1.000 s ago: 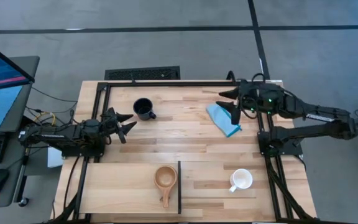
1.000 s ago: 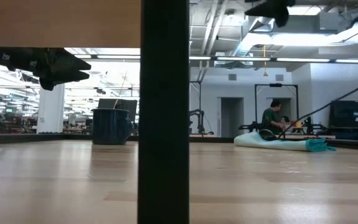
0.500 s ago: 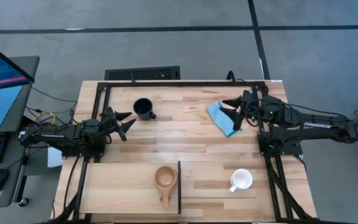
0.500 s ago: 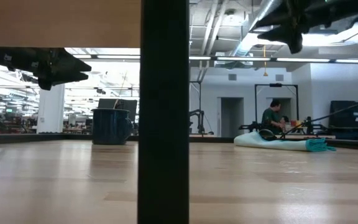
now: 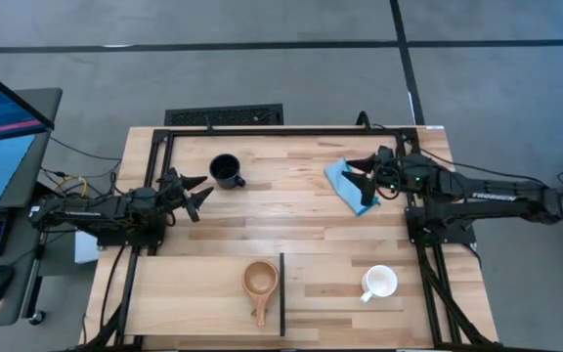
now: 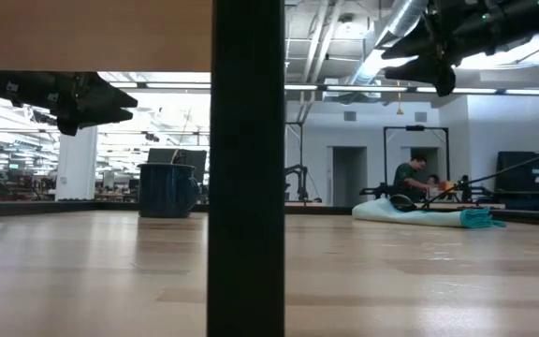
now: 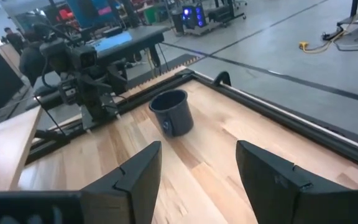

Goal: Stack small to large cups/mugs on shelf
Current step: Put the black mug on the shelf

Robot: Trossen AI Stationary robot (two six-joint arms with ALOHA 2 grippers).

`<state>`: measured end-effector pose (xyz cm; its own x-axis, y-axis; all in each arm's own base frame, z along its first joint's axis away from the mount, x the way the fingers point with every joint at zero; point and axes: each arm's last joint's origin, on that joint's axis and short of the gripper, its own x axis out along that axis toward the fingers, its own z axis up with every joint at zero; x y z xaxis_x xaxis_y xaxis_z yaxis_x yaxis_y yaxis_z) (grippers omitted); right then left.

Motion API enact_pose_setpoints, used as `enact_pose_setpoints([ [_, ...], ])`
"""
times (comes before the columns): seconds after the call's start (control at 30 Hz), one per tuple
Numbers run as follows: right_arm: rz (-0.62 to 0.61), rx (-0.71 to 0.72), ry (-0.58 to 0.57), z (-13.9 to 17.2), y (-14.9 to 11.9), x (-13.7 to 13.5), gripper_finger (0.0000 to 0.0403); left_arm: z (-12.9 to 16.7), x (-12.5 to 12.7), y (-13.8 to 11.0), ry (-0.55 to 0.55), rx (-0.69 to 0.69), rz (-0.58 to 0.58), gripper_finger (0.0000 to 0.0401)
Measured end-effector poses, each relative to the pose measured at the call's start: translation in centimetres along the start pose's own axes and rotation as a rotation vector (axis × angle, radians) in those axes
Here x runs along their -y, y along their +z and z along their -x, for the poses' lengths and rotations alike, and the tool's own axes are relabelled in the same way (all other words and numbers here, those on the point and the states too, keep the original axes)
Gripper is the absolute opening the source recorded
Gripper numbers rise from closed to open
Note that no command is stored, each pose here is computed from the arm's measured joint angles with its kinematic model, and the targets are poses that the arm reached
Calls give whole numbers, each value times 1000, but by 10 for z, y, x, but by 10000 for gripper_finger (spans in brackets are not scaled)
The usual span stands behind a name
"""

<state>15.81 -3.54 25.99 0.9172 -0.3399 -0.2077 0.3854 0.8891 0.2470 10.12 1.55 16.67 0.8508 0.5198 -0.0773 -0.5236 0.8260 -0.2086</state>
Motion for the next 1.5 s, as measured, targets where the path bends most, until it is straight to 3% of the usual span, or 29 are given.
enact_pose_setpoints([
  [0.27, -6, 34, 10, -7, 3, -2, 228, 1, 3, 11, -40, 62, -6, 209],
  [0.4, -8, 47, 14, -10, 3, -3, 228, 6, 3, 31, 51, 82, -5, 209],
  [0.6, -10, 57, 17, -10, 5, -3, 228, 16, 0, 57, 169, 4, -40, 209],
  [0.77, -11, 65, 19, -10, 5, -3, 228, 15, 3, 81, 221, -8, -41, 209],
  [0.9, -11, 65, 19, -10, 5, -3, 228, 5, 8, 97, 263, -35, -86, 209],
  [1.1, -11, 64, 19, -10, 5, -3, 228, -15, 13, 118, 328, -83, -30, 209],
  [1.33, -11, 64, 19, -10, 5, -3, 228, -49, 5, 120, 448, -322, -38, 209],
  [1.5, -10, 64, 20, -9, 5, -3, 228, -75, -2, 124, 426, -432, -26, 209],
])
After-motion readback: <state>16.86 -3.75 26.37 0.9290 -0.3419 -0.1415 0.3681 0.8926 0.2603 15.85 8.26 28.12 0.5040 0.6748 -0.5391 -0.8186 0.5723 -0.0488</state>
